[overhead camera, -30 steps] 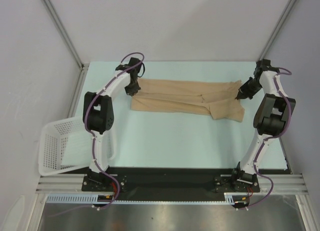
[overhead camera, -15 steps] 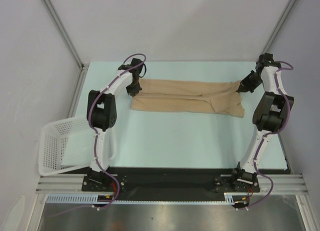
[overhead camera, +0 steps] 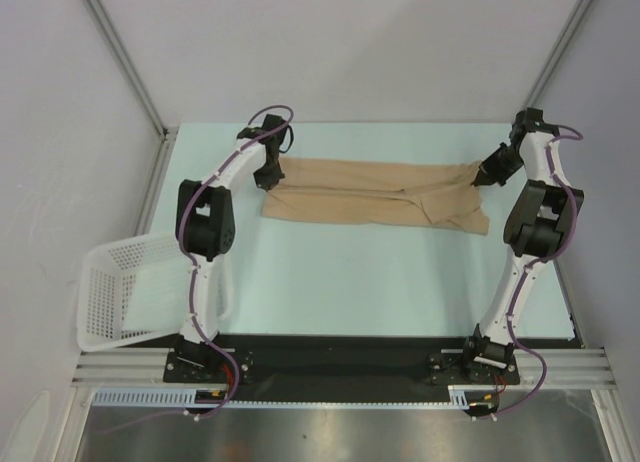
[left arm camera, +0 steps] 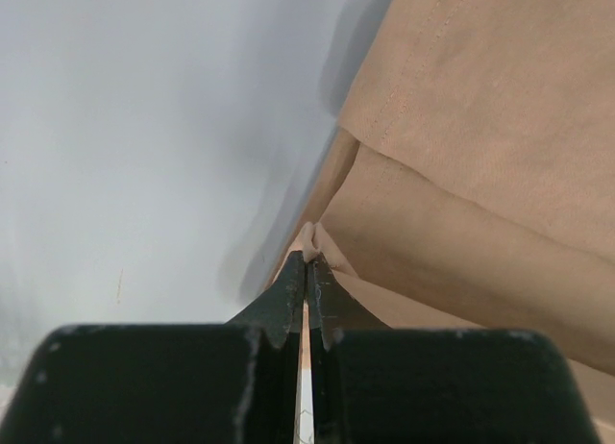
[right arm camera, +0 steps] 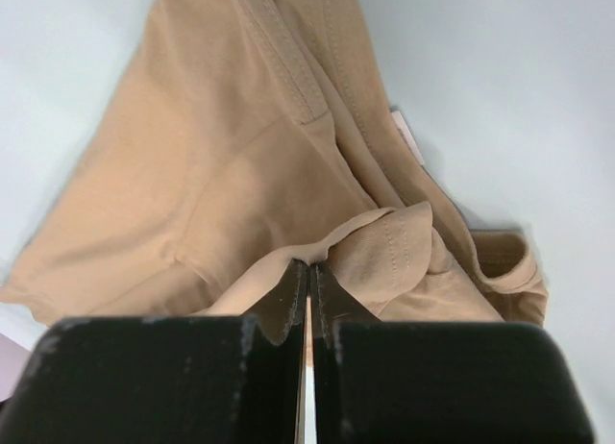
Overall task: Fold and stack the t-shirts
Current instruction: Fold the tshirt
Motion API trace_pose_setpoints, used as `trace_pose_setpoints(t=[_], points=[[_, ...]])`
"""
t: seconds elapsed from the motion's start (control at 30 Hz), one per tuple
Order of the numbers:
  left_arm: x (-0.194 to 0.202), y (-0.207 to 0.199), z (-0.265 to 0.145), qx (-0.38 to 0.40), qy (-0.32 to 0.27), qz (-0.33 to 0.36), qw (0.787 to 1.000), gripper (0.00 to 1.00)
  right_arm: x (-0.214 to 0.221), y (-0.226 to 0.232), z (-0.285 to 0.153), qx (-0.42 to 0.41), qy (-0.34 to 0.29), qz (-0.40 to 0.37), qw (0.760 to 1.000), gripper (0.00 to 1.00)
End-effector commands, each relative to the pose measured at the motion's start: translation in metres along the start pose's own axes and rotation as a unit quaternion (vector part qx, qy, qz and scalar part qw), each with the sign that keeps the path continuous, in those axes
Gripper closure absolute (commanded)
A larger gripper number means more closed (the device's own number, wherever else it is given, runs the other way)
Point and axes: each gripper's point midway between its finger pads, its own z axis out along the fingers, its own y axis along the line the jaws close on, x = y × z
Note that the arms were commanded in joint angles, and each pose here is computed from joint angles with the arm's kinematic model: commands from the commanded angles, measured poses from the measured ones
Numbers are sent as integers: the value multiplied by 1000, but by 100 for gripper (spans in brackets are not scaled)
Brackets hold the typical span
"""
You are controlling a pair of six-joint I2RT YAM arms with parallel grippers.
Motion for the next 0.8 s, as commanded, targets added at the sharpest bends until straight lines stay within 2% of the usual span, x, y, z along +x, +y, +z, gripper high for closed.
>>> trace_pose_setpoints(t=[0.0, 0.47, 0.67, 0.77], points=[[-15, 0, -1, 7, -13, -2, 1000, 100, -14, 8, -4, -10, -13, 6, 1000, 100], [-14, -3, 7, 11, -10, 5, 1000, 99, -25, 16, 3, -23, -13, 16, 1000, 100], [-23, -4, 4, 15, -21, 11, 1000, 90, -30, 17, 6, -29, -18, 19, 999, 100], [-29, -7, 2, 24, -22, 12, 999, 90, -33, 20, 11, -38, -16, 21, 999, 97]])
